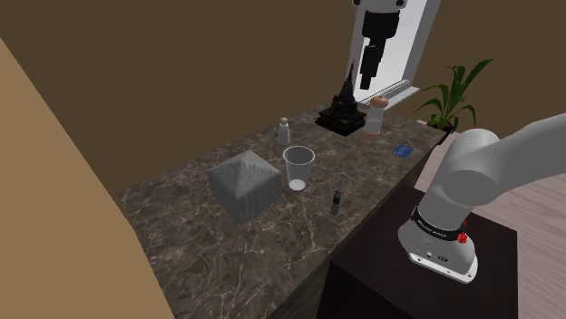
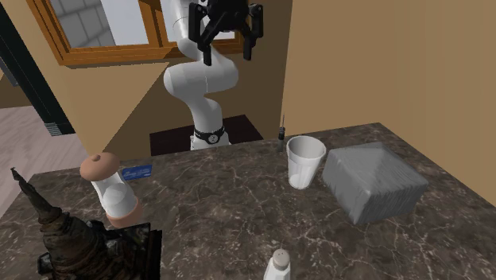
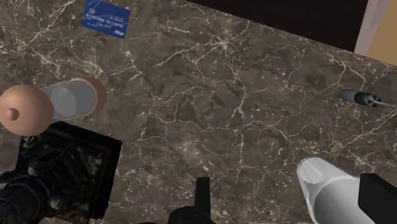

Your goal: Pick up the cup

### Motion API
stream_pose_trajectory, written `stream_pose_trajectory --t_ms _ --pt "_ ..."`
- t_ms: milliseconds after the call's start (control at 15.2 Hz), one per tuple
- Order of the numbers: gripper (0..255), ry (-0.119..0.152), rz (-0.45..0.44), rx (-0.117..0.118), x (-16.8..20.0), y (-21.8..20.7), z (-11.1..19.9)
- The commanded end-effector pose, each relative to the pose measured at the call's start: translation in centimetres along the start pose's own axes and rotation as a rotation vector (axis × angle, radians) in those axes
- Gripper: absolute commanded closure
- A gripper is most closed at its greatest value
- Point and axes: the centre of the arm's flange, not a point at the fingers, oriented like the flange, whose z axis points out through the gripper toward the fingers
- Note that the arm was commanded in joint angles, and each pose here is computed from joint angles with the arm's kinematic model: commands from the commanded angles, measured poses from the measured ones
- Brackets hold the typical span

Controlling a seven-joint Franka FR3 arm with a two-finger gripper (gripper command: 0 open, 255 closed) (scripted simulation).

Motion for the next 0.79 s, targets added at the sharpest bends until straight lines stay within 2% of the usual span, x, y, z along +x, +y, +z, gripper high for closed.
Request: stream_pose_trajectory --t_ms 0,726 --pt "0 0.0 0.0 0.0 0.0 0.0 0.0" --pt "0 -0.009 -0.028 -0.057 6.8 -10.4 8.7"
